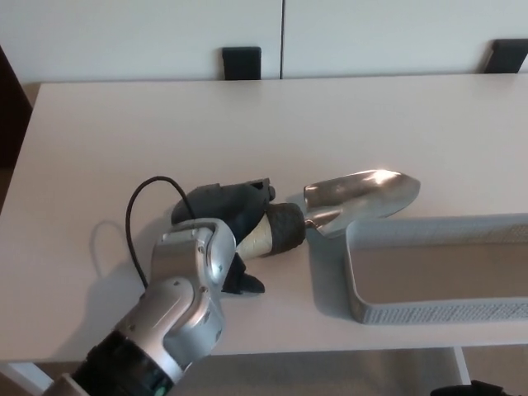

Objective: The robot walks towards a desk on which a shovel is kept on the left hand side and a container is kept on the right hand side. The robot picks up the shovel using its left hand and places it in the container.

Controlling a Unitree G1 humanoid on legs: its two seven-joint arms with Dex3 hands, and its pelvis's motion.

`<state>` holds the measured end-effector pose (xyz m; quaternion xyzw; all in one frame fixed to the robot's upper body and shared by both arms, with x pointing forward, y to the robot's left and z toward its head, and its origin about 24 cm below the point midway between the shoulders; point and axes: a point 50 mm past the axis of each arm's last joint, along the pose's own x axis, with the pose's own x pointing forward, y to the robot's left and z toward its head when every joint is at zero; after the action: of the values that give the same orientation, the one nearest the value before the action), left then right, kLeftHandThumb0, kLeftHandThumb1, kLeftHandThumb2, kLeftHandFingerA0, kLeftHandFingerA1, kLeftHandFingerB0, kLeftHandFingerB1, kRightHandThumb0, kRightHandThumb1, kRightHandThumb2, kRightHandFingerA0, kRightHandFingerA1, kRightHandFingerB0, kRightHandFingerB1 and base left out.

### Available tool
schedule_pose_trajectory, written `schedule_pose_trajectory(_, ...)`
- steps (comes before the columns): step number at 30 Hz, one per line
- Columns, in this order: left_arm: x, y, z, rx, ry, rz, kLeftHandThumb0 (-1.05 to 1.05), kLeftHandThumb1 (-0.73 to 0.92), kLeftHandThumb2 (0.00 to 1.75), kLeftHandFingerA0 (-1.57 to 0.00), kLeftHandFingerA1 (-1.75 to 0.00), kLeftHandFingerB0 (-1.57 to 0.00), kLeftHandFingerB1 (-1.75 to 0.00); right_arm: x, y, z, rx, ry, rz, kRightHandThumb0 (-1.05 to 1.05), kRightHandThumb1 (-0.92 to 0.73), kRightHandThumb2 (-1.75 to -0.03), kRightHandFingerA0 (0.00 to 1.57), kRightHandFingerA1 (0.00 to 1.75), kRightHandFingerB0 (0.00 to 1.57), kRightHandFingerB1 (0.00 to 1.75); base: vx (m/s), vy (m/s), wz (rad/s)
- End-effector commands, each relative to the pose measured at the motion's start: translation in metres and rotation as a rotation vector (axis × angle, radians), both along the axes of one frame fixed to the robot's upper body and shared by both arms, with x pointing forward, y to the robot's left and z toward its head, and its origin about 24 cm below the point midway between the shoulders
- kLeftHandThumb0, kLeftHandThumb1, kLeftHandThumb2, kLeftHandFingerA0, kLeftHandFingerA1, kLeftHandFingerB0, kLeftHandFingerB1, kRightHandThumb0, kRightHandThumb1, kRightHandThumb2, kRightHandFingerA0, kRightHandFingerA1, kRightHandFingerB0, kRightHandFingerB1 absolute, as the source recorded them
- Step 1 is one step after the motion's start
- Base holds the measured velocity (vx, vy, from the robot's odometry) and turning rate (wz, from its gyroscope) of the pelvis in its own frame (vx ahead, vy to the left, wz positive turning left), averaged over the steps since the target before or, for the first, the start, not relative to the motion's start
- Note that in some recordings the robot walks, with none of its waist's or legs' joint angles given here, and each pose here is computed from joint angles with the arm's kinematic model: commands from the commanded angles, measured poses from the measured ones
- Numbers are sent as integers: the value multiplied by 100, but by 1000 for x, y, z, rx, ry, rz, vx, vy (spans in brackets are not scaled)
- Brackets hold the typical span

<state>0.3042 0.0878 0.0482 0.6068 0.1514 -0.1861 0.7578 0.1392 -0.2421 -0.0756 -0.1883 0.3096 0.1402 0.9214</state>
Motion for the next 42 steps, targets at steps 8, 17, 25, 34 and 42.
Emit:
schedule_pose_trajectory(8,-22,9,-35,347,-74,-189,-25,46,54,-102,-66,-70,-47,4,-4,4,-16,15,37,-21,-61,-56,65,58,50,49,0,0,0)
schedule_pose_trajectory(17,-27,9,-37,184,-196,-178,-33,70,60,-103,-75,-74,-52,9,-4,8,-36,20,55,-20,-61,-56,68,59,52,50,0,0,0)
schedule_pose_trajectory(25,-26,16,-36,-256,-148,77,-10,63,57,-83,-128,-82,-75,9,-3,7,-48,26,66,-20,-61,-56,71,60,53,50,0,0,0)
schedule_pose_trajectory(34,-7,41,-16,-1031,-97,532,1,73,87,-105,-137,-60,-84,8,-5,8,-47,27,60,-20,-60,-57,66,57,51,49,0,0,0)
schedule_pose_trajectory(42,1,49,1,-1101,-132,545,9,82,86,-82,-169,-67,-124,9,-5,8,-58,26,82,-21,-62,-56,69,57,52,49,0,0,0)
